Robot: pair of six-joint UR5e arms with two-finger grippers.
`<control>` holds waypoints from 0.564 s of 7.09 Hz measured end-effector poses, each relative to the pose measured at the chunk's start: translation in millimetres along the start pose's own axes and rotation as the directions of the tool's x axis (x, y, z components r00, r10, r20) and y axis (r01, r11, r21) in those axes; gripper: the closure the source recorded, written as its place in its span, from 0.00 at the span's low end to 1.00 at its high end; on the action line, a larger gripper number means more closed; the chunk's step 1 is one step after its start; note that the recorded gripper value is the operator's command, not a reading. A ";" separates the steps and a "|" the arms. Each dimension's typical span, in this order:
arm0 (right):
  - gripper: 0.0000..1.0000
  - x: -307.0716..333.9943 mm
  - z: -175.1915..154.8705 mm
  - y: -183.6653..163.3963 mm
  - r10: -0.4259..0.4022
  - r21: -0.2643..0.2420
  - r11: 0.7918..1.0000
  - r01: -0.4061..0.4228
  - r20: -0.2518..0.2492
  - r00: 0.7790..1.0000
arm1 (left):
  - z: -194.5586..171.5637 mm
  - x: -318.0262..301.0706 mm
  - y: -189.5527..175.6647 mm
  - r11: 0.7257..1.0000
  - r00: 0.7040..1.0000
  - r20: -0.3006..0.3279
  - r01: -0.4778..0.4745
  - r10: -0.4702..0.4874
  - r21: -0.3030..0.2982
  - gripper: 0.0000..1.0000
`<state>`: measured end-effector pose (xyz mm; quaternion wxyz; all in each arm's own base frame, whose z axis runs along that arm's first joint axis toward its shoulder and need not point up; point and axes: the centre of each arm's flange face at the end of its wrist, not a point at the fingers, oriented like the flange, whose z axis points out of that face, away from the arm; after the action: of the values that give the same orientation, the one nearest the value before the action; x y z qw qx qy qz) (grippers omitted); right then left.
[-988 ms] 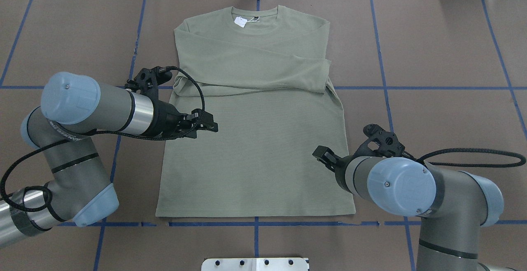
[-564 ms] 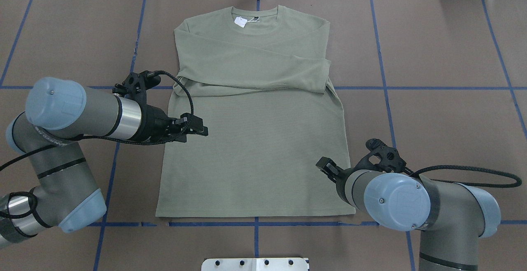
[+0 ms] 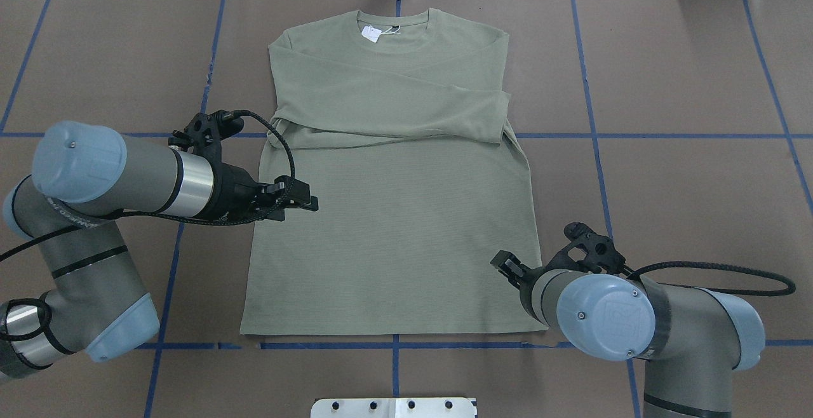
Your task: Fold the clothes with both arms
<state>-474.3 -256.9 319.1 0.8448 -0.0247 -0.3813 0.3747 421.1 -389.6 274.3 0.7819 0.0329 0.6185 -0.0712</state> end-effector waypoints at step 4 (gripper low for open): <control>0.17 19.4 22.3 8.5 -0.015 -0.035 0.999 0.012 -0.083 0.996 | -0.6 0.9 0.0 1.000 1.000 -0.002 0.000 0.000 0.002 0.27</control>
<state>-486.0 -243.5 344.3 0.8619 -0.0523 -0.3523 0.3609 420.8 -389.5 273.2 0.7812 0.0336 0.6192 -0.0718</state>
